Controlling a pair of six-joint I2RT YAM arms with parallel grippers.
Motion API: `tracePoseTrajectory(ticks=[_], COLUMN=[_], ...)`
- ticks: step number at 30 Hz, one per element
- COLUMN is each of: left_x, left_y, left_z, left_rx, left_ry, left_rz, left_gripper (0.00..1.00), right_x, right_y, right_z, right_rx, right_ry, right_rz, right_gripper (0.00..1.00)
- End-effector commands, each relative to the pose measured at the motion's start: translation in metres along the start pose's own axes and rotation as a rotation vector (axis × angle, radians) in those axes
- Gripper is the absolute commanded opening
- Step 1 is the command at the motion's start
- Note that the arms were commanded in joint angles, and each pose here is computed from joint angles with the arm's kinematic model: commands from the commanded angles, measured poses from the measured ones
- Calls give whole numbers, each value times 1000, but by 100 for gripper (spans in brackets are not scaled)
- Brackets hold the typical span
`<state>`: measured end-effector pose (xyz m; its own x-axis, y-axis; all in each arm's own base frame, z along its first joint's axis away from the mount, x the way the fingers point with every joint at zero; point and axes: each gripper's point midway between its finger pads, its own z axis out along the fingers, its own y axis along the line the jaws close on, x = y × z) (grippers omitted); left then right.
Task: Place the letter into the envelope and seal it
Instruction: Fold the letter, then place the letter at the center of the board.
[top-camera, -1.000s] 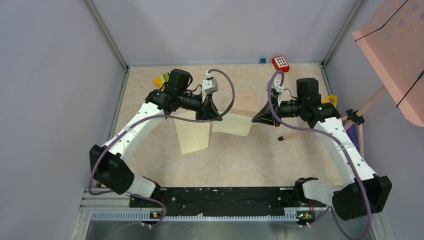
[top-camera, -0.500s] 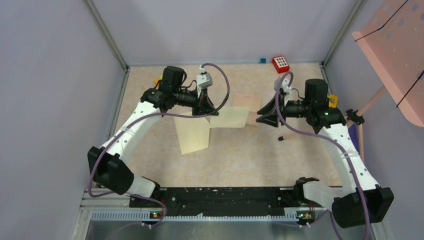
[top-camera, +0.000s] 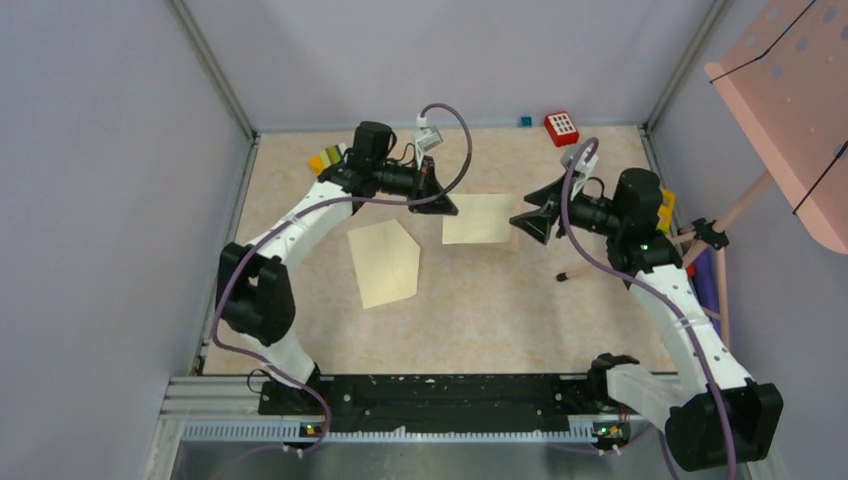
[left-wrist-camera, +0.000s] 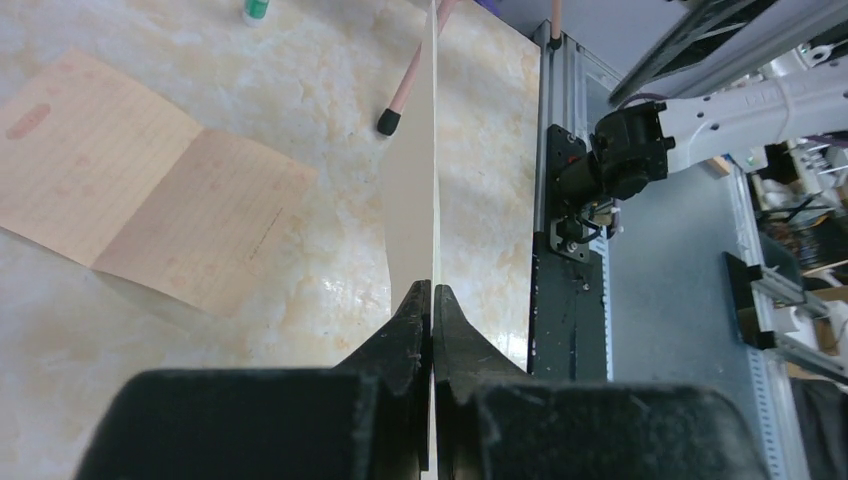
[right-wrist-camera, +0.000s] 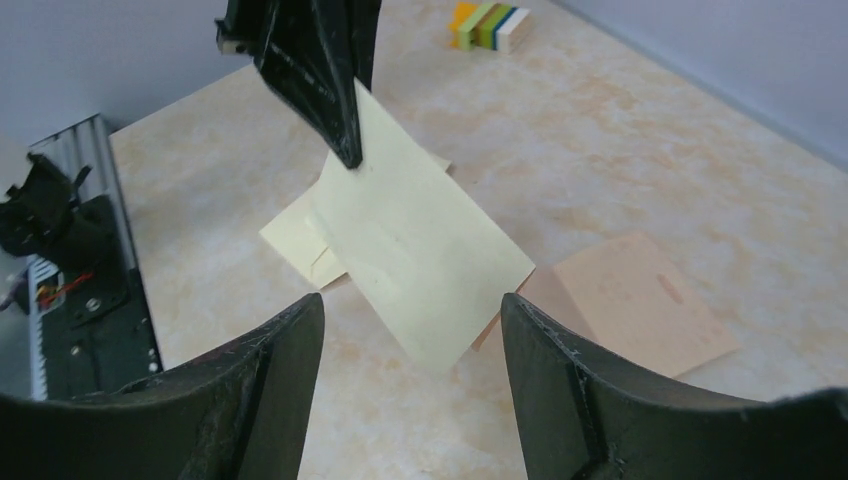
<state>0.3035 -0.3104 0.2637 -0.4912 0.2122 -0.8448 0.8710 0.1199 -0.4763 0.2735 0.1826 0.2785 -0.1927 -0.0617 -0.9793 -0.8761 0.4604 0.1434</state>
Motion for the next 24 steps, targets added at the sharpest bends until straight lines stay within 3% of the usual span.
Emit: tracePoseTrajectory(ticks=[1, 7, 14, 24], left_x=[-19, -3, 9, 21], left_y=[16, 57, 90, 125], left_z=[12, 37, 62, 83], left_rx=[33, 79, 163, 191], left_ry=[-28, 36, 78, 104], left_rz=[-51, -181, -328, -464], left_gripper=[0, 0, 0, 0], right_x=[-36, -31, -18, -2], right_y=[-43, -91, -108, -116], right_z=[-17, -26, -9, -6], right_rx=[273, 468, 443, 453], right_ry=[-118, -127, -80, -62], right_rz=[-32, 77, 176, 175], right_gripper=[66, 67, 66, 66])
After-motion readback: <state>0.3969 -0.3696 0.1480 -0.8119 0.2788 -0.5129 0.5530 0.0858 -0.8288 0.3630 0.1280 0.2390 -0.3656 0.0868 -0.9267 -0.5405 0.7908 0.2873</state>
